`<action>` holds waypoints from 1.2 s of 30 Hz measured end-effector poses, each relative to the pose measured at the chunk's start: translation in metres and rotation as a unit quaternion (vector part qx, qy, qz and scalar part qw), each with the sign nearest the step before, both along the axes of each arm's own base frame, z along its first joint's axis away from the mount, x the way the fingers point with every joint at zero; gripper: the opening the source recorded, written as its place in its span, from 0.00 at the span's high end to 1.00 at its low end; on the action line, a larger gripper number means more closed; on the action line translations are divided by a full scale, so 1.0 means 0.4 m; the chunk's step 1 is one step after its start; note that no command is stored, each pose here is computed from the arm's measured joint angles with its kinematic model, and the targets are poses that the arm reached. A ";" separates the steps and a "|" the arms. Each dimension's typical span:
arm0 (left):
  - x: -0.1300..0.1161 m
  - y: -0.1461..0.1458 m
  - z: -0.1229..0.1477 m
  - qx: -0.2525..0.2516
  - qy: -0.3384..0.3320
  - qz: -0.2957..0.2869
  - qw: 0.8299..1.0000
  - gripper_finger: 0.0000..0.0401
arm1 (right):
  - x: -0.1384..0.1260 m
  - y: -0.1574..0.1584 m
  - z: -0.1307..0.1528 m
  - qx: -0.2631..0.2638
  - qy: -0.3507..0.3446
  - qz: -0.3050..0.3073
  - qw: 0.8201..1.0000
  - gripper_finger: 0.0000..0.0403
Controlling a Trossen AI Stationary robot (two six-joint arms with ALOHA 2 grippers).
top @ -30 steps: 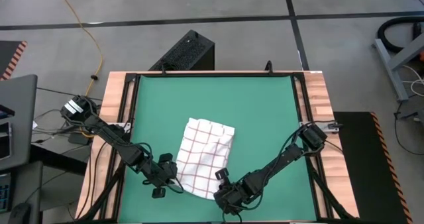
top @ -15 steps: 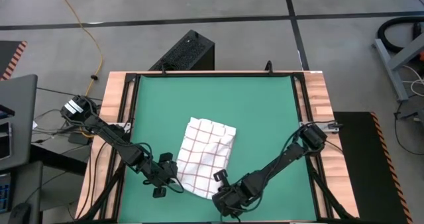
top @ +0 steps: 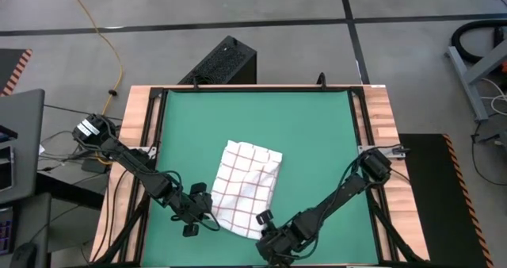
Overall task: Roll towel into tight, uniform cylinder
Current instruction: Roll the white patterned towel
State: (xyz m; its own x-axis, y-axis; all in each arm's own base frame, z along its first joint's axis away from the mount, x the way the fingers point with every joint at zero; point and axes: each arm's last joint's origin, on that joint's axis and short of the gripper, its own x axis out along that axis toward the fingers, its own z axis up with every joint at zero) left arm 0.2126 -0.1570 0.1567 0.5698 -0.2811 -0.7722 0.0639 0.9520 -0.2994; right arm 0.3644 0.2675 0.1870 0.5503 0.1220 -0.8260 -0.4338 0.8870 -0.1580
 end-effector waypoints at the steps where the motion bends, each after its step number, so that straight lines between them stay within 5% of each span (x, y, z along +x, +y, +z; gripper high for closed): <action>1: 0.000 0.000 0.000 0.000 0.000 0.000 1.000 0.90 | 0.001 -0.003 -0.001 -0.008 -0.001 -0.002 1.000 0.74; 10: 0.000 0.000 0.000 0.000 0.000 0.000 1.000 0.90 | -0.005 -0.040 -0.042 -0.050 0.024 -0.006 0.998 0.53; 24: 0.000 0.000 0.000 -0.001 -0.001 0.000 1.000 0.90 | 0.027 -0.038 -0.082 -0.064 -0.005 0.008 0.998 0.57; 36: 0.001 0.001 0.000 0.004 -0.003 0.003 1.000 0.90 | 0.033 -0.040 -0.035 -0.082 -0.006 -0.004 0.997 0.58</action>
